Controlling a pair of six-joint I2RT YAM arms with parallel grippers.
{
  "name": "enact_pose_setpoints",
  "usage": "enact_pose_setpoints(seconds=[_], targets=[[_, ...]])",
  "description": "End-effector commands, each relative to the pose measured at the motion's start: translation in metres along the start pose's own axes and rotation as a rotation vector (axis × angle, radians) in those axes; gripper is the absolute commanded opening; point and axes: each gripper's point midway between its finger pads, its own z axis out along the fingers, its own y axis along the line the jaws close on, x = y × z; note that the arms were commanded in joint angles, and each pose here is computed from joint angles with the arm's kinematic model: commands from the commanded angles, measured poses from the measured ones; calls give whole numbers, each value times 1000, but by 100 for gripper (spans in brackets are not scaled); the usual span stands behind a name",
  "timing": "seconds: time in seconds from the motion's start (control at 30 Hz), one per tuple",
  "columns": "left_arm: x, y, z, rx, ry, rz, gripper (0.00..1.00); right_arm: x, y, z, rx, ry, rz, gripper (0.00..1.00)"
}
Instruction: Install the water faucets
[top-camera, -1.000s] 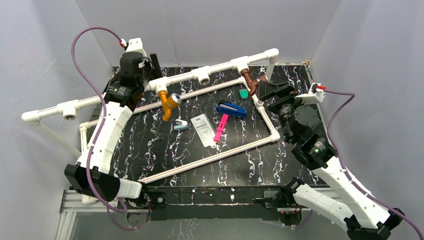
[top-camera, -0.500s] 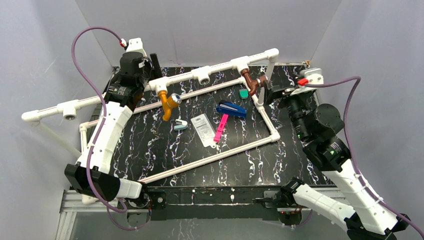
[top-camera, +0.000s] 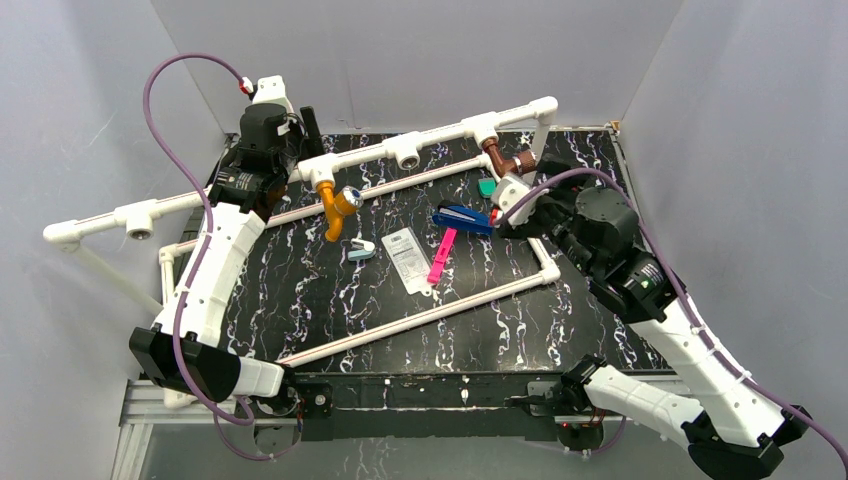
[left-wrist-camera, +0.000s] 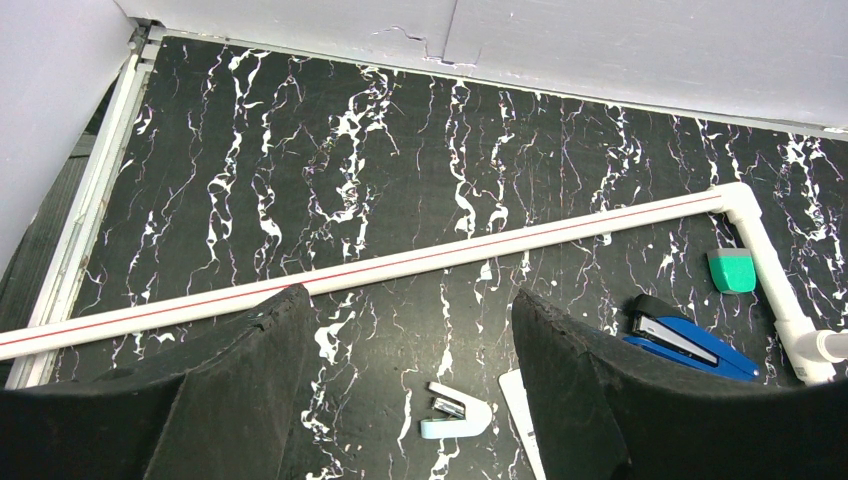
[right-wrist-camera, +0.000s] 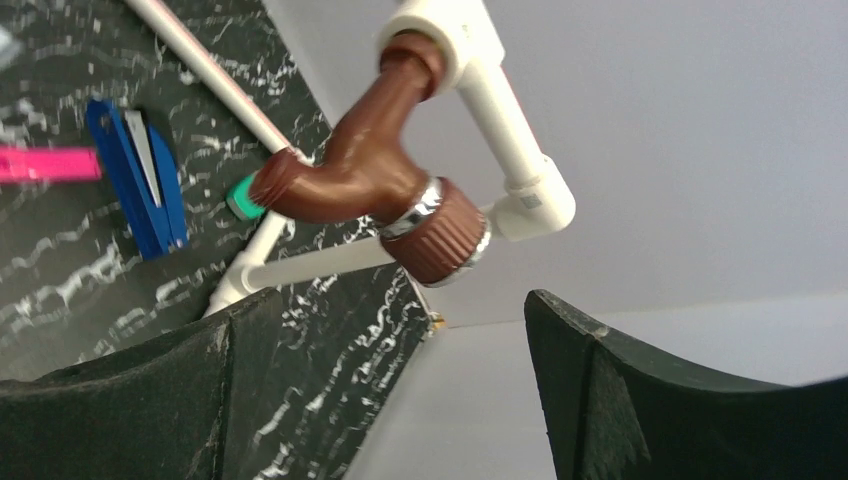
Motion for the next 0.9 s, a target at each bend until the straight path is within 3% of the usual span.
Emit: enact_pose_setpoints(seconds=[0.0,0.33,0.67,0.87], targets=[[80,2,0,3,281,88,71,-7,-6,-4,-49,-24,-242,97],[83,3,0,-3,283,92,71,-19,-27,20,97,-54,-559,96],[83,1,3,2,289,96,71,-19,-21,55,129,-23,-646,91],[84,0,4,0,292,103,71,-24,-23,62,158,-24,-657,82]])
